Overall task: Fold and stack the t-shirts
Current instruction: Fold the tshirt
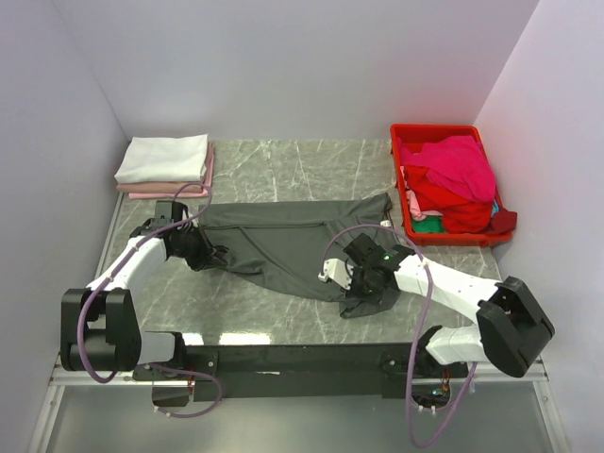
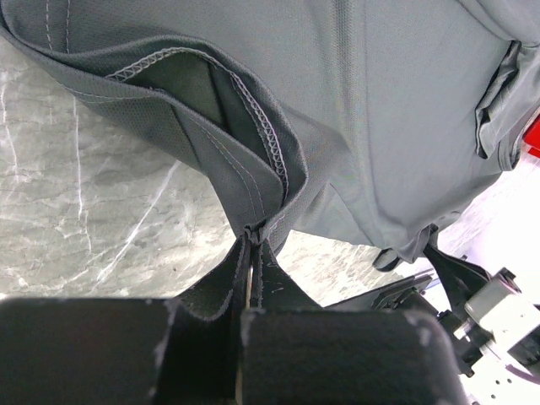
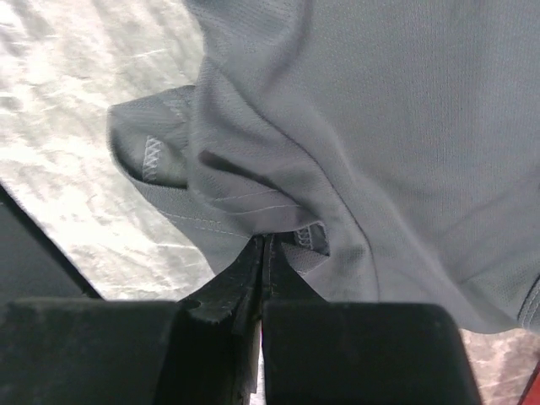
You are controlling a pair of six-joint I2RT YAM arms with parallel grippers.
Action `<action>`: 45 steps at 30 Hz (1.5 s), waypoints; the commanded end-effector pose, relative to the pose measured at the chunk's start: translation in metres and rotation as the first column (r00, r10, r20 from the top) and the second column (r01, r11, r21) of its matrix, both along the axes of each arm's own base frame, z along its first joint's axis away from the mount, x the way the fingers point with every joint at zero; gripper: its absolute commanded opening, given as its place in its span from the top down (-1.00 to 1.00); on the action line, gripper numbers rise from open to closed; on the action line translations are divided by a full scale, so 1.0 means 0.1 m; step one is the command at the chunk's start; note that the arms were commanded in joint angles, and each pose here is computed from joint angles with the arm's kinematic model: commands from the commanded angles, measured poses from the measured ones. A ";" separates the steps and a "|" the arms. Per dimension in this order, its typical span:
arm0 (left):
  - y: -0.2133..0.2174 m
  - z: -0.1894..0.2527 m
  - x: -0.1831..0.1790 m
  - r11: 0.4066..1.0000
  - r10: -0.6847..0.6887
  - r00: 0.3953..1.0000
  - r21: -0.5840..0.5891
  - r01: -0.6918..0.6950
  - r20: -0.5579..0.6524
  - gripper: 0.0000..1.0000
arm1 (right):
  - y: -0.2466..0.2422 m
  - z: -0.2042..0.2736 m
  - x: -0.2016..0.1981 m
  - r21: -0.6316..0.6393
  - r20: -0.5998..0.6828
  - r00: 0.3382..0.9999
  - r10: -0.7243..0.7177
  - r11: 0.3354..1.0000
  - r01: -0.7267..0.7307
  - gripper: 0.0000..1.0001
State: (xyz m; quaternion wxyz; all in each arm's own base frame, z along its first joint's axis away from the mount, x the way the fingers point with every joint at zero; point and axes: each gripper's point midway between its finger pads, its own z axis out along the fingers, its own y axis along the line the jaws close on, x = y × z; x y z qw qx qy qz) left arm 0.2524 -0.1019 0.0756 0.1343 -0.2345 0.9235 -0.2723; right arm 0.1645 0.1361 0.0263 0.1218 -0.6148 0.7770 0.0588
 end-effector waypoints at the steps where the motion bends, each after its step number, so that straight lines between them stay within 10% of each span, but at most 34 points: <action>1: -0.01 0.11 0.09 1.000 -0.021 0.998 -0.012 0.022 0.061 0.99 | 0.14 0.23 -0.03 0.097 0.023 0.999 0.033 0.995 -0.035 1.00; 18: -0.01 0.31 0.04 1.000 -0.024 0.995 -0.008 0.025 0.098 0.99 | 0.02 0.89 -0.44 0.290 0.096 0.959 0.267 0.914 -0.284 1.00; 45: 0.31 0.44 -0.64 0.970 0.225 0.971 0.075 -0.231 0.076 0.99 | -0.69 0.81 -0.08 0.318 0.139 0.990 0.034 0.945 -0.077 1.00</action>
